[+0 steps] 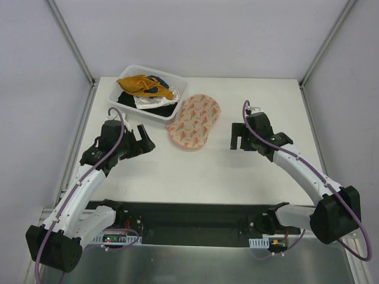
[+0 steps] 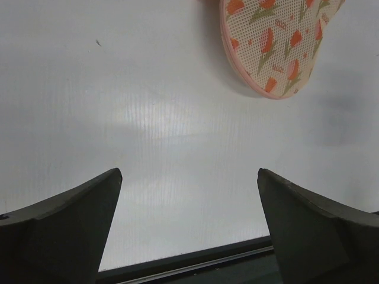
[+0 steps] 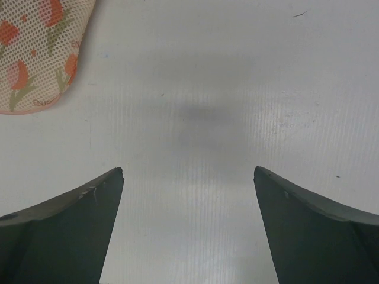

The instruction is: Unzip the laundry bag and remove the bra

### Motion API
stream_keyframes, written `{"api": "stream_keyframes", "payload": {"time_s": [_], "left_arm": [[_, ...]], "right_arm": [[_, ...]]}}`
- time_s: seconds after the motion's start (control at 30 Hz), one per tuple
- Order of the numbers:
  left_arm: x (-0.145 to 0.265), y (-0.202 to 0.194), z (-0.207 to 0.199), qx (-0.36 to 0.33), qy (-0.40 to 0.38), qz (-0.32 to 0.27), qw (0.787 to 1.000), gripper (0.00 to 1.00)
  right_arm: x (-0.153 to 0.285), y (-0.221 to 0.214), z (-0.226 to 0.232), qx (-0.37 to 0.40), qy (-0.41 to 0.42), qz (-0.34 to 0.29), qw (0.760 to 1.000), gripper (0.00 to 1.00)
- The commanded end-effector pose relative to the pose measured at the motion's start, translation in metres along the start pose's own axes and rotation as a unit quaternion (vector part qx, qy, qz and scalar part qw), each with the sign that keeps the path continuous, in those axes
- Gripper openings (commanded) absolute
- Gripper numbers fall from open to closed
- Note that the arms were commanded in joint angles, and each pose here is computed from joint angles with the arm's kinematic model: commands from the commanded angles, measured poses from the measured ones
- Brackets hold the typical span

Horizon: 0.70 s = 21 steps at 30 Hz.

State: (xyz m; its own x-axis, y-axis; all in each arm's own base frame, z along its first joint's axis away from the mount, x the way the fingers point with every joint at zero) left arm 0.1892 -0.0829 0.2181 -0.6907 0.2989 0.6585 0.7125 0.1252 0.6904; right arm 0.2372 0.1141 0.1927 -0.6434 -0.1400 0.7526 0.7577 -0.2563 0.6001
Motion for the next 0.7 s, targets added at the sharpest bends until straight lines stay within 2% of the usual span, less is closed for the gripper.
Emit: {"api": "stream_keyframes", "payload": {"time_s": [0.0,0.17,0.4,0.53,0.67], "left_arm": [[-0.002,0.0,-0.003,0.002,-0.016,0.016,1.0,0.99],[-0.004,-0.001,-0.002,0.003,-0.014,0.02,1.0,0.99],[-0.024,-0.005,-0.011,0.012,-0.022,0.071,0.997,0.99],[-0.041,-0.002,-0.03,0.038,-0.064,0.095,0.993,0.99],[-0.062,0.009,-0.058,0.027,-0.09,0.117,0.989,0.99]], "right_arm": [[0.009,0.012,0.011,-0.014,0.027,-0.025,0.999,0.96],[0.01,0.011,0.011,-0.003,0.015,-0.027,1.0,0.96],[0.021,0.007,0.013,0.012,0.015,-0.042,0.999,0.96],[0.027,0.006,0.02,0.015,0.029,-0.038,0.999,0.96],[0.031,0.003,0.025,0.024,0.031,-0.038,0.999,0.96]]}}
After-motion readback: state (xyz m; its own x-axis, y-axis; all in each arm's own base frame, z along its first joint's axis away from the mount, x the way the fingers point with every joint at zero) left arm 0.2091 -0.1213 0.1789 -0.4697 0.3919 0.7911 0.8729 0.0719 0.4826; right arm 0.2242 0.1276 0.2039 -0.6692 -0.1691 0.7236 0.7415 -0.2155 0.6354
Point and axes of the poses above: each gripper's point midway between its finger pads, its own x axis back along the fingers, its own z axis along the line the jaws close on, y = z × x, the point moved 8 cm from there along x, back along the fingers, and after that the axes turned 14 degrees about -x, right-handed, at the moved point
